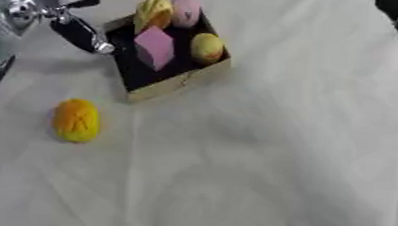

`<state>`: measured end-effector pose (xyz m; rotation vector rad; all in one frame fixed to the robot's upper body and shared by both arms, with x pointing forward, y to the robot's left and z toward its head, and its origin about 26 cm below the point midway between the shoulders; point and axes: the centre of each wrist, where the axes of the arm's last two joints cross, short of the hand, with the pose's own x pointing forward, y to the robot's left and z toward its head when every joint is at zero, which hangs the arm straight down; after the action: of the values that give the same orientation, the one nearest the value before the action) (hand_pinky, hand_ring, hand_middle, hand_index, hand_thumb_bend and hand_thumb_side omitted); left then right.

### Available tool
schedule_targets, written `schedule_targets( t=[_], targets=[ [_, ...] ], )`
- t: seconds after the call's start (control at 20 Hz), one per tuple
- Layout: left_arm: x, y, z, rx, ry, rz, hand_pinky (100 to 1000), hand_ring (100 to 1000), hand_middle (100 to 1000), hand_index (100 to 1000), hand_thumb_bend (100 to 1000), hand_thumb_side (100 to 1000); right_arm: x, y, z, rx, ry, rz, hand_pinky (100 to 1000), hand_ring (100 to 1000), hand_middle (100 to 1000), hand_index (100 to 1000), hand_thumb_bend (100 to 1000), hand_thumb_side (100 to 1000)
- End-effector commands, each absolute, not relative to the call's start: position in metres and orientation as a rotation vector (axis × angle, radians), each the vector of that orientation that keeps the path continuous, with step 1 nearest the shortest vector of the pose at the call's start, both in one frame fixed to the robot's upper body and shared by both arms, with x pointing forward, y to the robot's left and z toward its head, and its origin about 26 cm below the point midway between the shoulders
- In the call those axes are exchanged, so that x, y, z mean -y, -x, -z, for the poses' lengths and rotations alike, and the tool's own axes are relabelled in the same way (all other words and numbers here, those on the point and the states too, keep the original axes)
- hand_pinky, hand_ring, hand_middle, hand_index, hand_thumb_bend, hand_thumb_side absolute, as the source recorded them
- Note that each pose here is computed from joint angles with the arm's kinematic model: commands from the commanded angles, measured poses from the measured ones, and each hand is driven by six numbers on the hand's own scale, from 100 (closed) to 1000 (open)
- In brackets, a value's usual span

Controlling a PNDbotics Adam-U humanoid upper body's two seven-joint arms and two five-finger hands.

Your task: Pick up objects on the table and place them in the box.

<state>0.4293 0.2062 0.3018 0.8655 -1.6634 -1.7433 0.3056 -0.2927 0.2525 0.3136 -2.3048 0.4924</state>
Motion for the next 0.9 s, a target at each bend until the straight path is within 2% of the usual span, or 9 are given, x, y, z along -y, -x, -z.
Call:
schedule_targets(
  t=[0.05,0.35,0.5,0.7,0.9],
  targets=[
    [-0.214,-0.422,-0.320,1.673,-0.896,1.749,921,870,837,961,335,146,0.294,-0.302,-0.261,2.330,-0.304,-0.509,1000,902,583,788,100,530],
    [-0.216,-0.414,-0.324,1.721,-0.867,1.719,889,845,812,936,189,159,0.294,-0.302,-0.259,2.326,-0.311,-0.502,1000,901,583,788,100,527],
    [-0.221,-0.396,-0.331,1.799,-0.856,1.716,873,830,794,917,139,157,0.295,-0.301,-0.259,2.326,-0.302,-0.498,1000,901,583,788,100,525],
    [-0.227,-0.363,-0.337,1.870,-0.821,1.746,865,825,788,910,149,153,0.297,-0.301,-0.258,2.324,-0.291,-0.492,1000,900,583,788,100,525],
    [-0.235,-0.332,-0.334,1.871,-0.815,1.781,865,829,791,910,204,153,0.298,-0.300,-0.258,2.324,-0.288,-0.489,1000,899,583,787,100,525]
  ],
)
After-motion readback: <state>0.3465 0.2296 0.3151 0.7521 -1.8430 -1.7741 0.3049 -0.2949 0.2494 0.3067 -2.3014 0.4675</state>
